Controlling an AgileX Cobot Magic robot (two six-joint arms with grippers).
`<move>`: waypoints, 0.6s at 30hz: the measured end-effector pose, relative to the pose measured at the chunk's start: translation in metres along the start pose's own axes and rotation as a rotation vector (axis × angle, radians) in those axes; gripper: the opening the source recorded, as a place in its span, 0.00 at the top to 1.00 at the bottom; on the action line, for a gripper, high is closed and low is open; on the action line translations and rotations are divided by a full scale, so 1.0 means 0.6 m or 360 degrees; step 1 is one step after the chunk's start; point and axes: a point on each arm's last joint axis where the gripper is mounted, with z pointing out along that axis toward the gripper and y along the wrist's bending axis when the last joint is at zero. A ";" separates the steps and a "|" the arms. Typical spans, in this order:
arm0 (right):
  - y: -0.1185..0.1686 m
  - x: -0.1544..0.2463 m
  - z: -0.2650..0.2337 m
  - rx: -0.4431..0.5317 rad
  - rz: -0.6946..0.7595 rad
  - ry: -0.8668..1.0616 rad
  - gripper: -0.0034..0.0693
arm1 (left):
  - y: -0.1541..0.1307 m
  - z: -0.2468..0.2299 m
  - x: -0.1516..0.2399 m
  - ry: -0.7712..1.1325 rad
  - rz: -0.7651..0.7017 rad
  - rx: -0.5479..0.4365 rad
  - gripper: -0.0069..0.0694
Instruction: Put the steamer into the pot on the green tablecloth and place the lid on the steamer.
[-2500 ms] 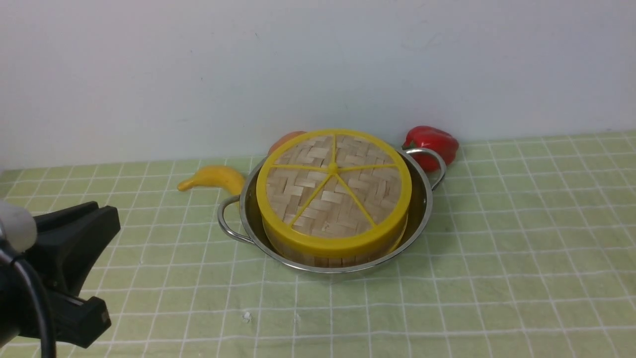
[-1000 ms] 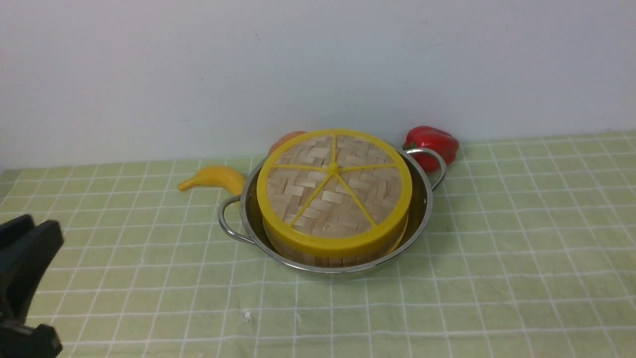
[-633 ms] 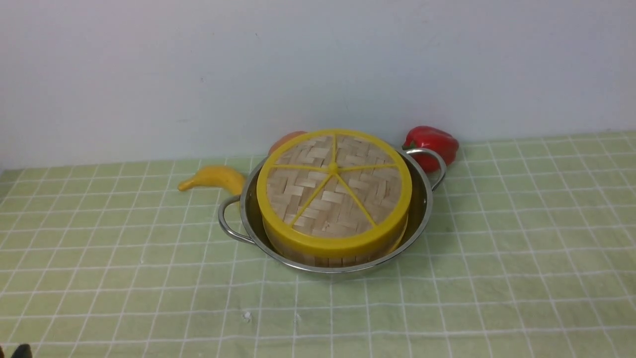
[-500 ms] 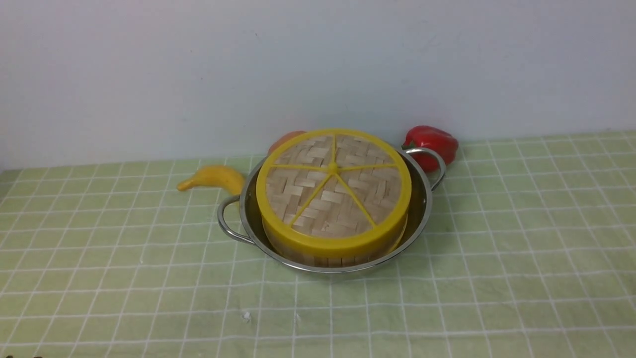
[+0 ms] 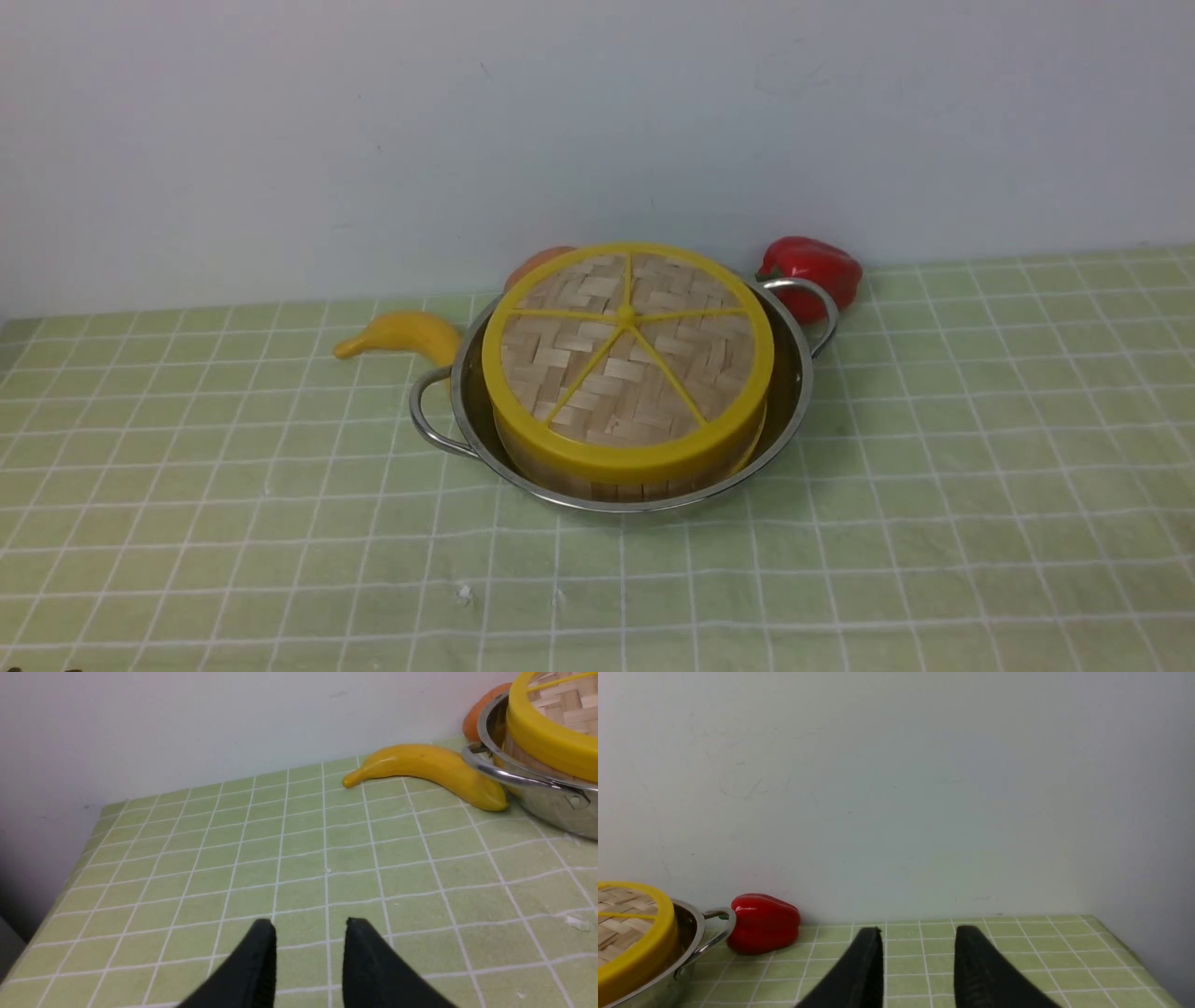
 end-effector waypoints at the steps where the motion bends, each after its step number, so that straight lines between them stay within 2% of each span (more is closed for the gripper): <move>1: 0.000 0.000 0.000 0.0000 0.0000 0.0000 0.62 | 0.000 0.000 0.000 0.0000 0.0000 0.0000 0.65; 18: 0.000 0.000 0.000 0.0000 0.0001 0.0000 0.62 | 0.000 0.000 0.000 0.0000 0.0000 0.0000 0.61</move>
